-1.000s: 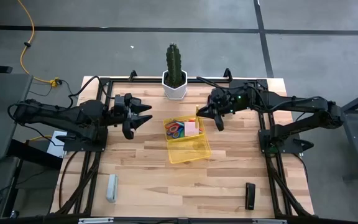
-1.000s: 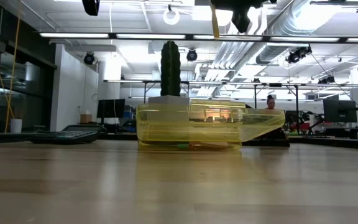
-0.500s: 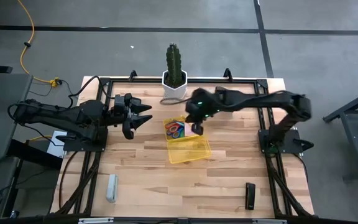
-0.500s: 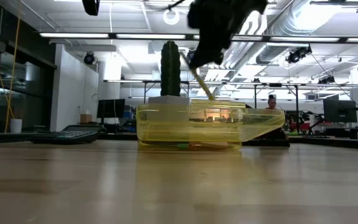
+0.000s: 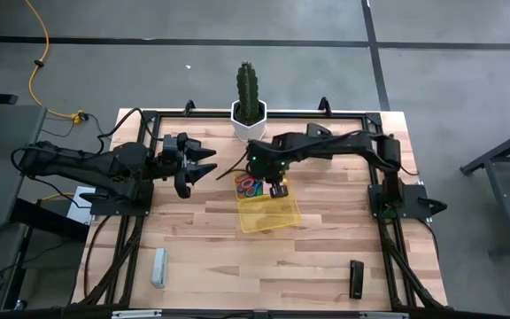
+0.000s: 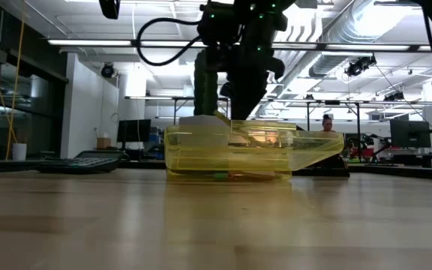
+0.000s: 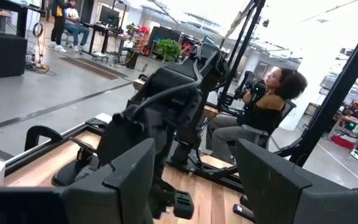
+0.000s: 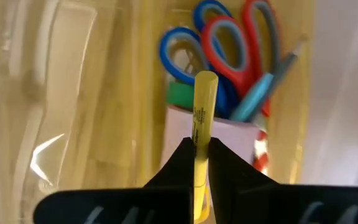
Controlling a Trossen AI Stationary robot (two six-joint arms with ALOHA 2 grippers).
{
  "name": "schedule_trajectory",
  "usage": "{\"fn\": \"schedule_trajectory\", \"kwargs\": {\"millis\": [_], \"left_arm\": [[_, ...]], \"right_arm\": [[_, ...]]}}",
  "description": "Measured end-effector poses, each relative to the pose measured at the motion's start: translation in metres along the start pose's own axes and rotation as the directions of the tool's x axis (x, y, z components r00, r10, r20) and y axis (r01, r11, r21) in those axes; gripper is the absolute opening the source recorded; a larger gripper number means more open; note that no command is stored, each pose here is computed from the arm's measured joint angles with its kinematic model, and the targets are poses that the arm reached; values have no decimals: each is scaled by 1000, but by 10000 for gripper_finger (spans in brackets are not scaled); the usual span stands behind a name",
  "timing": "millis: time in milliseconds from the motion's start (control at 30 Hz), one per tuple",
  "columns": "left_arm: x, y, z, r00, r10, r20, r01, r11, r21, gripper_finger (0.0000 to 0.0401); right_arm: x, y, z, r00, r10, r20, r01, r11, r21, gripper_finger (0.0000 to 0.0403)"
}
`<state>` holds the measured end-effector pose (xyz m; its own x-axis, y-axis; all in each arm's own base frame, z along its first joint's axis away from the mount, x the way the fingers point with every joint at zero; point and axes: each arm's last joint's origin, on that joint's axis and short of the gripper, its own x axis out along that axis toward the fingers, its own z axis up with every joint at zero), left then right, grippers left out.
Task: Pack school essentials
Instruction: Put the yellow pen into the yellow supply box, then return to Home Position
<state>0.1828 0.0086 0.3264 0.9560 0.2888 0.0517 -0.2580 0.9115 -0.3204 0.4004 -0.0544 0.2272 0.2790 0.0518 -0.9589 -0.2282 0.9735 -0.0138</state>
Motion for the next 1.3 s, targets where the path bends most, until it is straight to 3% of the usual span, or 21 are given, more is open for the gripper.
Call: {"fn": "schedule_trajectory", "kwargs": {"millis": [233,467,733,900,1100,1233,1300], "left_arm": [[0,0,0,1000,0,0,0,999,39,211],[0,0,0,1000,10,2,-10,999,44,211],[0,0,0,1000,9,2,-9,999,45,211],[0,0,-1,1000,10,-4,-10,998,65,211],[0,0,-1,1000,8,-7,-7,996,89,211],[0,0,-1,1000,2,-9,-1,996,90,211],[0,0,-1,1000,2,-9,-1,996,89,211]], "right_arm": [[5,12,5,999,31,17,-30,998,-62,17],[5,11,6,999,22,33,-22,999,-29,50],[5,12,7,999,36,38,-34,999,-39,155],[-11,13,-1,998,62,22,-63,997,43,220],[-33,24,-55,994,88,67,-99,980,172,242],[-43,40,-105,974,21,227,-99,937,335,242],[-49,48,-121,938,-24,347,-125,907,402,243]]}}
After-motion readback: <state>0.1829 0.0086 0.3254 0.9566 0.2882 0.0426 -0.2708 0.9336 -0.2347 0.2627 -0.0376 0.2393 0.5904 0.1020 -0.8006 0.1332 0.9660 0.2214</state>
